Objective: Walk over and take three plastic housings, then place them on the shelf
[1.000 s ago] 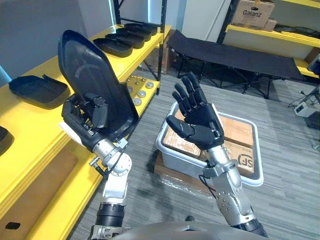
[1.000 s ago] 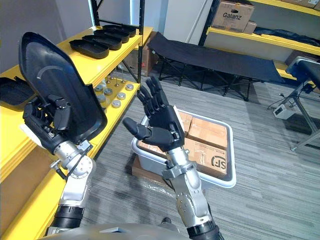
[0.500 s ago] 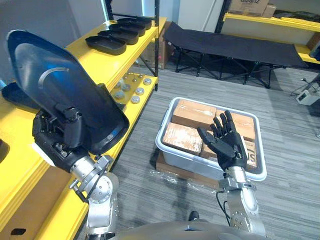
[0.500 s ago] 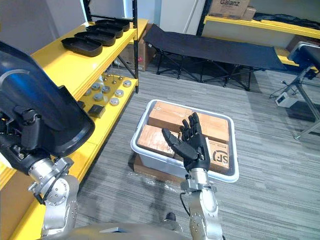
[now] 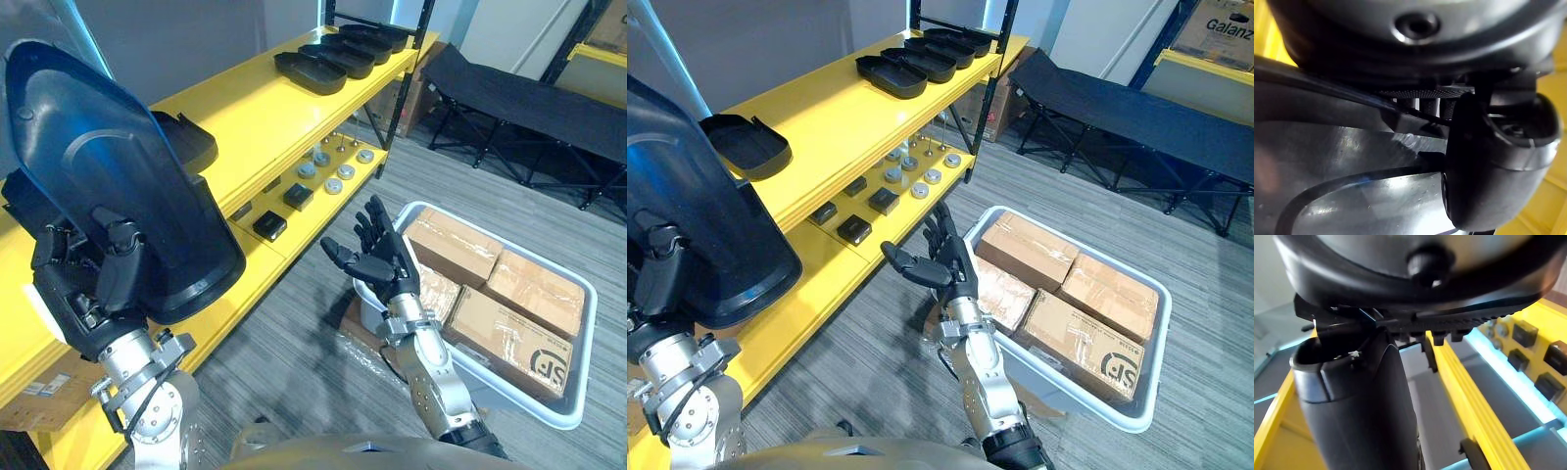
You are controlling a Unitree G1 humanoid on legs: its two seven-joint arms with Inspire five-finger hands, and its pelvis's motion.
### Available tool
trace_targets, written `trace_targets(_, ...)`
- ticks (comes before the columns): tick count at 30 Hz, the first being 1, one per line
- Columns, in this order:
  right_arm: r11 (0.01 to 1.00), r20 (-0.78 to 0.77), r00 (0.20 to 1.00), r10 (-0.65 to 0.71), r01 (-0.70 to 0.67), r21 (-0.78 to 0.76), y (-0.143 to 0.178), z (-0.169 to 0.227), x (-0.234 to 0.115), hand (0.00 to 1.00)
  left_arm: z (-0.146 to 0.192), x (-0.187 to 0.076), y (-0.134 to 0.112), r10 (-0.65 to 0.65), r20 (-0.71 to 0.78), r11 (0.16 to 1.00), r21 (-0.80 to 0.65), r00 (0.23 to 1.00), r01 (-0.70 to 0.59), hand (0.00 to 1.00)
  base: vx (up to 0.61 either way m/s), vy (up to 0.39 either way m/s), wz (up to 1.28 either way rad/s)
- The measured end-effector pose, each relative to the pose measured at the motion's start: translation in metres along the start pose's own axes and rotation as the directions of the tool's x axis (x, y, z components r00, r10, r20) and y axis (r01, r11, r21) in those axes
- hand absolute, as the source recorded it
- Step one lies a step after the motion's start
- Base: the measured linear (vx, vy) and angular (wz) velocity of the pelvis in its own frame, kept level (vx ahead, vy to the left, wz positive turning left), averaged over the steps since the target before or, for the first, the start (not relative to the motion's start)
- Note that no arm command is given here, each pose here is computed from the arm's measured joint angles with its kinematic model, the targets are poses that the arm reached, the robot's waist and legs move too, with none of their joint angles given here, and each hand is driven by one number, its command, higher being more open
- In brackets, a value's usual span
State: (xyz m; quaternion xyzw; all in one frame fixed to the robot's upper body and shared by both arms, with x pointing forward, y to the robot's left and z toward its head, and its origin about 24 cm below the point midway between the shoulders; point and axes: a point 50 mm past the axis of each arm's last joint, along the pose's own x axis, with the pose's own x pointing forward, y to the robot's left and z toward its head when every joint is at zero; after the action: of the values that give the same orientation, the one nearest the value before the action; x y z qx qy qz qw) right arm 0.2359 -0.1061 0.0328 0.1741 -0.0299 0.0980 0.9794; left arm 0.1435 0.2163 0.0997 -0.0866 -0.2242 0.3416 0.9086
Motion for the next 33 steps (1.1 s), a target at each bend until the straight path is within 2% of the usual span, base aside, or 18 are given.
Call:
trace_targets(4,0.999,-0.042,0.998,-0.04,0.04,-0.007,-0.005,-0.007,-0.006,1.0,-0.001,0.002,-0.011,-0.111,-0.001,0.993,-0.028,0.994,0.111,0.0,-0.02,0.038,1.02)
trace_targets(9,0.997,-0.054,0.998,0.012,-0.016,-0.078,0.004,-0.011,-0.007,1.0,-0.001,0.001,-0.009,-0.106,-0.007,0.993,-0.053,0.994,0.106,0.0,-0.01,0.064,0.43)
trace_targets(11,0.997,-0.051,0.999,-0.006,0.002,-0.078,-0.002,-0.011,-0.011,1.0,-0.002,0.003,-0.012,-0.161,0.014,0.985,-0.061,0.987,0.162,0.0,-0.04,0.147,0.73)
trace_targets(13,0.992,-0.07,0.992,-0.103,0.098,-0.081,-0.021,-0.016,-0.03,1.0,-0.008,0.009,-0.022,-0.279,0.015,0.959,-0.046,0.96,0.279,0.0,-0.02,0.064,1.29)
trace_targets(16,0.987,-0.068,0.986,-0.149,0.145,-0.067,-0.036,-0.016,-0.042,1.0,-0.01,0.014,-0.031,-0.345,0.027,0.937,-0.046,0.938,0.346,0.0,0.06,0.023,0.7)
trace_targets(21,0.994,-0.005,0.999,-0.044,0.044,-0.102,-0.033,-0.004,-0.033,1.0,-0.011,0.012,-0.033,-0.313,0.019,0.946,-0.083,0.949,0.314,0.0,-0.03,-0.06,-0.11)
trace_targets(33,0.993,0.029,0.998,-0.057,0.059,-0.097,-0.037,0.0,-0.035,1.0,-0.011,0.007,-0.035,-0.316,0.024,0.942,-0.107,0.948,0.317,0.0,-0.1,-0.042,-0.04)
